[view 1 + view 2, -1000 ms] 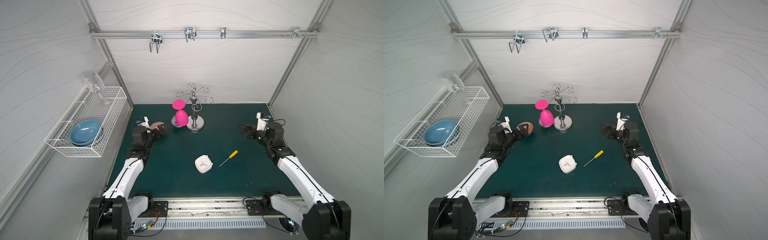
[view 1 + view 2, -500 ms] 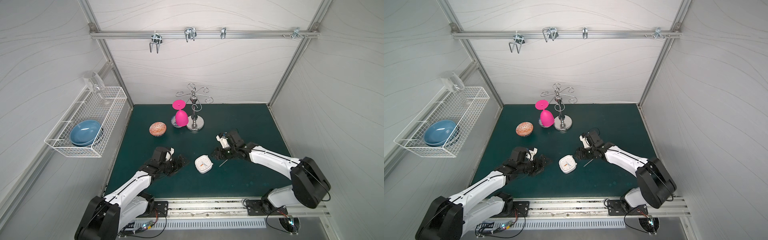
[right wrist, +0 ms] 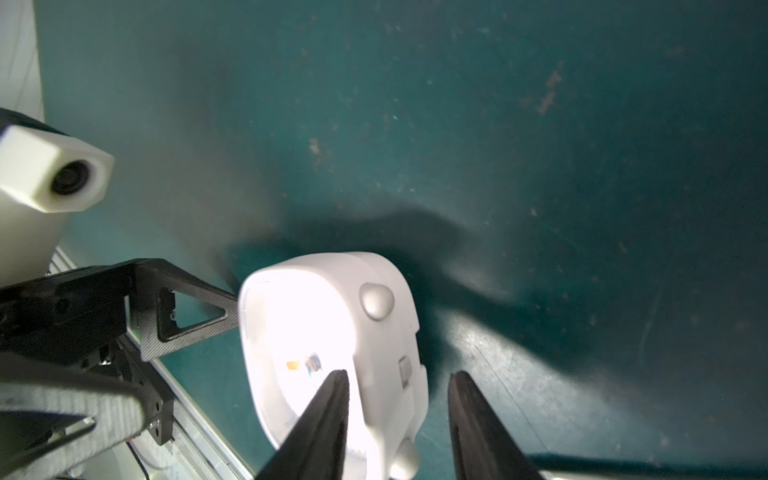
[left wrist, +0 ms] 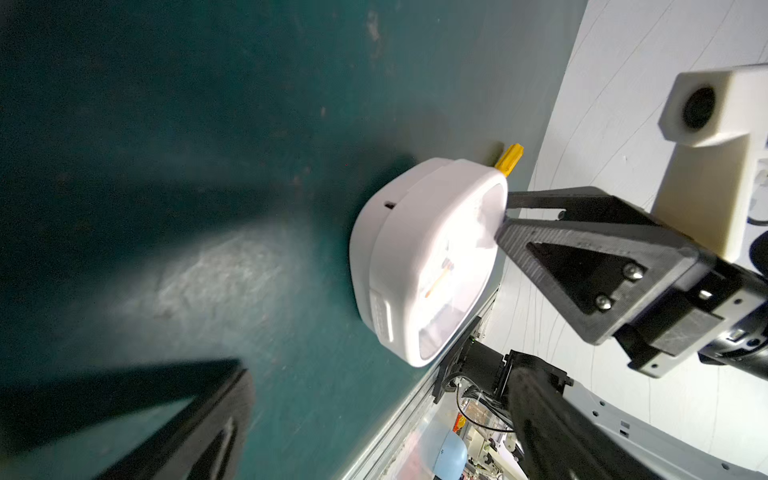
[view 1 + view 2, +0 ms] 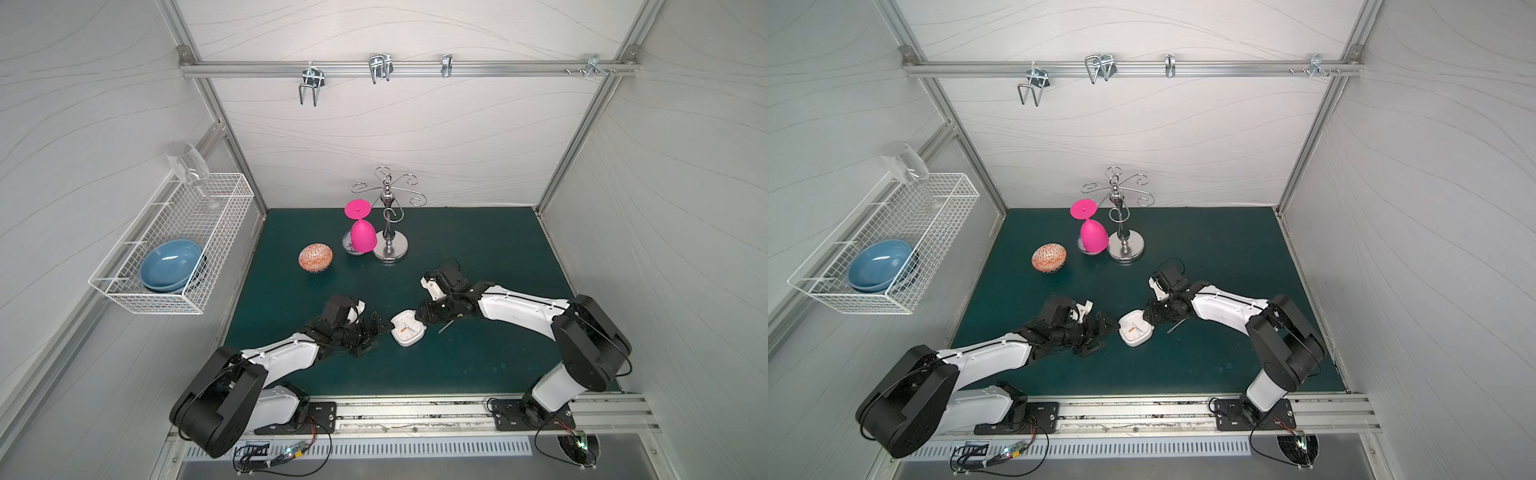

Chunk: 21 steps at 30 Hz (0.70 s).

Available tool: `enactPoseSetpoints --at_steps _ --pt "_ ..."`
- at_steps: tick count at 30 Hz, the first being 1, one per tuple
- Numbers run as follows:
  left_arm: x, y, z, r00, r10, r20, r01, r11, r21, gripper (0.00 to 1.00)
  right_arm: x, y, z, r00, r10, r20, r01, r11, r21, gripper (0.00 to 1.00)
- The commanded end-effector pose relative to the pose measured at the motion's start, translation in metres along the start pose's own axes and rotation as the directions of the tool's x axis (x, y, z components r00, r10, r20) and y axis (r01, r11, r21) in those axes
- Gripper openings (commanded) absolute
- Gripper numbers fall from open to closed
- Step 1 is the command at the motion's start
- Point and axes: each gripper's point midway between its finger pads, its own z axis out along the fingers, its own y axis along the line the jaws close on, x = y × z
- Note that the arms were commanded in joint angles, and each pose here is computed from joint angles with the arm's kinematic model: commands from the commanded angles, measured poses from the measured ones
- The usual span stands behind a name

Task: Remove the battery from the alarm
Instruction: Pick up the alarm from the center of the board.

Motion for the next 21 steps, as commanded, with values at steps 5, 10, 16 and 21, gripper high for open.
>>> enactPoseSetpoints --at_steps 5,10,16,21 --pt "-0.004 -0.019 0.022 0.999 0.018 -0.029 -0.017 0.999 0.039 1.00 0.015 -0.014 0.004 0.999 0.003 -0.049 0.001 0.996 0.092 0.40" --pt "-0.001 -0.031 0.042 0.997 0.036 -0.061 -0.032 0.997 0.070 0.98 0.017 -0.012 0.006 0.999 -0.004 -0.052 0.009 0.996 0.084 0.40" --pt "-0.008 -0.036 0.058 0.997 0.033 -0.063 -0.028 0.996 0.085 0.90 0.019 -0.010 0.009 0.998 -0.002 -0.057 0.006 0.997 0.077 0.40" --pt "-0.012 -0.044 0.061 0.997 0.060 -0.056 -0.054 0.992 0.112 0.77 0.019 -0.007 0.010 0.999 0.006 -0.054 -0.003 0.998 0.055 0.41"
